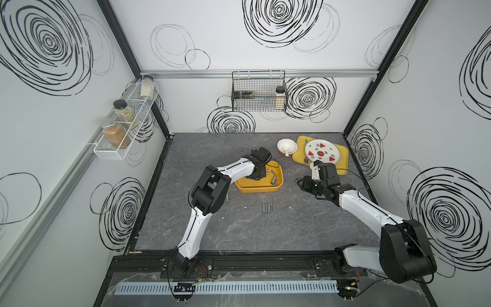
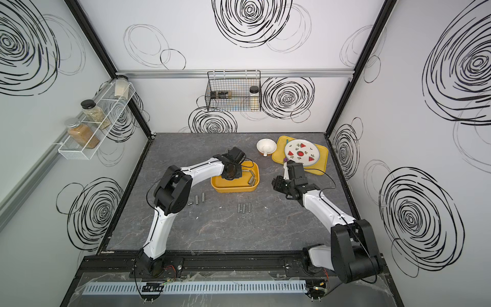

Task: Take out the socket from the storage box
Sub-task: Pick up the socket head from the storage box.

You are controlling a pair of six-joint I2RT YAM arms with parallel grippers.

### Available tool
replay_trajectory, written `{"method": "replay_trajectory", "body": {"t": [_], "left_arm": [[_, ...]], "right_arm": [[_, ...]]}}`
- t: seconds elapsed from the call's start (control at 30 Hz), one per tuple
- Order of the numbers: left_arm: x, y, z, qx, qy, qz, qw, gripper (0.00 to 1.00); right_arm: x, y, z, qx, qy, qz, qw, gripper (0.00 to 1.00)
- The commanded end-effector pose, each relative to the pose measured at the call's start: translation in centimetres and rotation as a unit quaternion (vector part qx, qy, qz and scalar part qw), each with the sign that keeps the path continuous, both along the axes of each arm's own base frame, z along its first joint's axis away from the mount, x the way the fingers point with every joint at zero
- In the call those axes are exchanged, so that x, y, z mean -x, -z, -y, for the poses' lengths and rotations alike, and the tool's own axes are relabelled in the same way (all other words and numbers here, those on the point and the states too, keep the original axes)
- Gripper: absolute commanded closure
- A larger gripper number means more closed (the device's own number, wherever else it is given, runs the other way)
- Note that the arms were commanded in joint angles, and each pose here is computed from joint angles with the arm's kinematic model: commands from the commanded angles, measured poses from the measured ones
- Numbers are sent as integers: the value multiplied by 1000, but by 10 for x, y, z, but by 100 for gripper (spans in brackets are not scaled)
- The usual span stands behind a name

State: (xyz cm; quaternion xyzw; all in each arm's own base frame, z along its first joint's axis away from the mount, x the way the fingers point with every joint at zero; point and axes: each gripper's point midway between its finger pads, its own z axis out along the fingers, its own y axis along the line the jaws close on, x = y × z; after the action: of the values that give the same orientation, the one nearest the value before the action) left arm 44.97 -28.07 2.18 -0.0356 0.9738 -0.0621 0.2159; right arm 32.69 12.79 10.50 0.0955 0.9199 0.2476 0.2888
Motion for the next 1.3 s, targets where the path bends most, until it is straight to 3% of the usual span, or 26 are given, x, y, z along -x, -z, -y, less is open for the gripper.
{"method": "replay_trajectory", "body": {"t": [0.0,0.2,0.43,0.7,1.03,1.27], "left_arm": [[4,14,0,-9,4,-11,1000,82],[0,-18,5,6,6,19,1000,90],[9,-73,4,22,4,64,998,90],[51,-104,-59,14,-52,85,995,90],[128,-76,-178,6,-174,58,983,90],[163,-44,-222,-4,-244,26,970,90]], "right_arm": [[-2,-2,-4,-2,-5,3,1000,68],[-2,-1,-5,-4,-5,2,1000,68],[-1,-3,-5,-6,-6,5,1000,68],[1,-6,-8,-13,-11,7,1000,68],[2,-8,-13,-19,-19,8,1000,68],[2,-7,-15,-19,-21,7,1000,68]]}}
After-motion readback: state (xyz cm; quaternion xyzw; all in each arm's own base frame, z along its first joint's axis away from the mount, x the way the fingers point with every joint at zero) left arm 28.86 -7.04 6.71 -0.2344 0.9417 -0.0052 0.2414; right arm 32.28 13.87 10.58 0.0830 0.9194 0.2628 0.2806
